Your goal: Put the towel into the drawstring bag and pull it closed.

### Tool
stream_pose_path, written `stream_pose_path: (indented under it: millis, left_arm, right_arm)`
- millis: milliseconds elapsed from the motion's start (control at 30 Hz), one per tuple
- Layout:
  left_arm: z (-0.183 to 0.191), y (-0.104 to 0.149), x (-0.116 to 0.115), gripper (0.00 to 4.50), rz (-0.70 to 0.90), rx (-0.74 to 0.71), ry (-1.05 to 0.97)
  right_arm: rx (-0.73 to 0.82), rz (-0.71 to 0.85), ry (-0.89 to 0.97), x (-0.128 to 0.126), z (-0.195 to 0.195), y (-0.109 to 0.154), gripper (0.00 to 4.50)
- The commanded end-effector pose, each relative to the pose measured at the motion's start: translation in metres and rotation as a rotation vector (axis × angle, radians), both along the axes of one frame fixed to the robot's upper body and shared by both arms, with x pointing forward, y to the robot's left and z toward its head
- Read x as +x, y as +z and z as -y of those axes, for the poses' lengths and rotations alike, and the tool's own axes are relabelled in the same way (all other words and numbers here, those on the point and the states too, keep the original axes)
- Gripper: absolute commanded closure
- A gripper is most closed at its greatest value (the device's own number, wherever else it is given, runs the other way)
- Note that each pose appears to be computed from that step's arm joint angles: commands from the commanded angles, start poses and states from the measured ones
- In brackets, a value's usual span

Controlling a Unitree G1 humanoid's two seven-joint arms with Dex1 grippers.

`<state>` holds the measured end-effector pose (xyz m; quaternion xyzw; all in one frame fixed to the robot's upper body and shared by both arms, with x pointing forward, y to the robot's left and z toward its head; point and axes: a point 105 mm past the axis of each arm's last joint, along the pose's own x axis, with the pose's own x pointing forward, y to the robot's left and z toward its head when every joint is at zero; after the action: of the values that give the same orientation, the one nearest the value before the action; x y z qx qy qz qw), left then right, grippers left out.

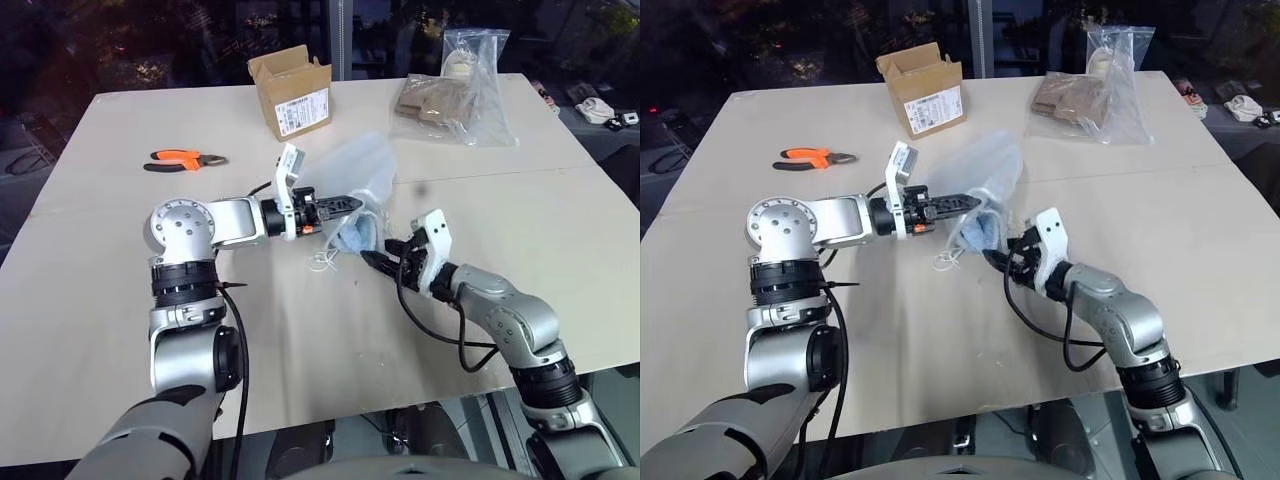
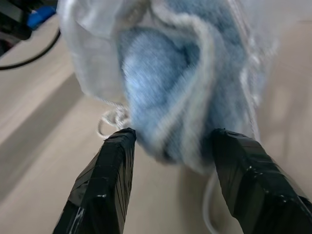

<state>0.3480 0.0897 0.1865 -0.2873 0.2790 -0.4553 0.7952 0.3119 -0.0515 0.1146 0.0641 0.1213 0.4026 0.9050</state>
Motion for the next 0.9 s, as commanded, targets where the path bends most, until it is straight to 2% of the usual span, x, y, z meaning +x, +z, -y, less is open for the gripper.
stream_pose_path:
  millis: [33,133,167,200,267,433,767,800,833,867,900]
  left_arm:
    - [-0.003,0.016,0.005,4.50,0.062,-0.003,0.003]
    - [-0.008,0.018,0.008,4.50,0.065,0.004,0.014]
    - [-0.009,0.019,0.010,4.50,0.067,0.009,0.016]
    - [-0.010,0.019,0.010,4.50,0.069,0.013,0.017]
    - [-0.011,0.020,0.012,4.50,0.074,0.018,0.018]
    - [-0.008,0.021,0.011,4.50,0.085,0.025,0.005]
    - [-0.004,0.019,0.010,4.50,0.107,0.043,-0.004]
    - [-0.004,0.020,0.010,4.50,0.116,0.047,-0.003]
    - [-0.004,0.020,0.011,4.50,0.127,0.053,-0.002]
    - [-0.004,0.020,0.011,4.50,0.135,0.058,-0.002]
    - [-0.003,0.020,0.011,4.50,0.148,0.064,-0.005]
  right_arm:
    - [-0.016,0.146,-0.027,-0.001,0.009,0.030,1.81]
    - [-0.106,0.202,-0.001,-0.005,0.018,0.031,1.81]
    - [-0.122,0.208,0.013,-0.007,0.020,0.031,1.30]
    - [-0.145,0.216,-0.007,-0.004,0.023,0.030,1.05]
    - [-0.202,0.226,-0.074,0.006,0.032,0.025,0.05]
    - [-0.250,0.224,-0.122,0.021,0.032,0.015,0.05]
    - [-0.269,0.241,-0.241,0.051,0.043,0.013,0.05]
    - [-0.277,0.245,-0.238,0.055,0.042,0.012,0.43]
    - [-0.296,0.253,-0.237,0.060,0.042,0.011,0.56]
    - [-0.310,0.261,-0.236,0.063,0.042,0.010,1.01]
    - [-0.315,0.262,-0.227,0.065,0.041,0.009,1.25]
